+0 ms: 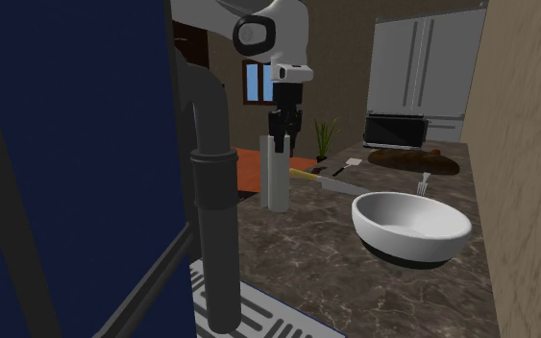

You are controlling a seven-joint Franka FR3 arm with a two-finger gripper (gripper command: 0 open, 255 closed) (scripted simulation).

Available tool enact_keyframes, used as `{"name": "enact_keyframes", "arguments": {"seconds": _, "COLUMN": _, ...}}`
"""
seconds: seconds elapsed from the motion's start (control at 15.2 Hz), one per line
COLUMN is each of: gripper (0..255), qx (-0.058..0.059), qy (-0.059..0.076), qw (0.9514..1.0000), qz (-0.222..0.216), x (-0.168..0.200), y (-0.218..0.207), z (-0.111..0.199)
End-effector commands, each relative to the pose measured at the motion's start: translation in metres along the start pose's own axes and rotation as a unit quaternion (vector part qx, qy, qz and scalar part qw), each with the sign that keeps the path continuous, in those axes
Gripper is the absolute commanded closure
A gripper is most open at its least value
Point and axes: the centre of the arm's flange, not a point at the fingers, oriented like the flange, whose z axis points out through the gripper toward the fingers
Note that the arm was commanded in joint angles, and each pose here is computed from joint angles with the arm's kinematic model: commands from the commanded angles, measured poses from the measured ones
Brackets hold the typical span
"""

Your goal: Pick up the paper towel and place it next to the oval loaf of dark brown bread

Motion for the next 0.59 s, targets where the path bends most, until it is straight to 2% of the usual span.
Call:
{"name": "enact_keyframes", "arguments": {"seconds": 0.0, "gripper": 255, "qx": 0.0, "qy": 0.0, "qw": 1.0, "qz": 0.0, "x": 0.0, "y": 0.0, "z": -0.008}}
{"name": "enact_keyframes", "arguments": {"seconds": 0.53, "gripper": 255, "qx": 0.0, "qy": 0.0, "qw": 1.0, "qz": 0.0, "x": -0.001, "y": 0.001, "z": -0.05}}
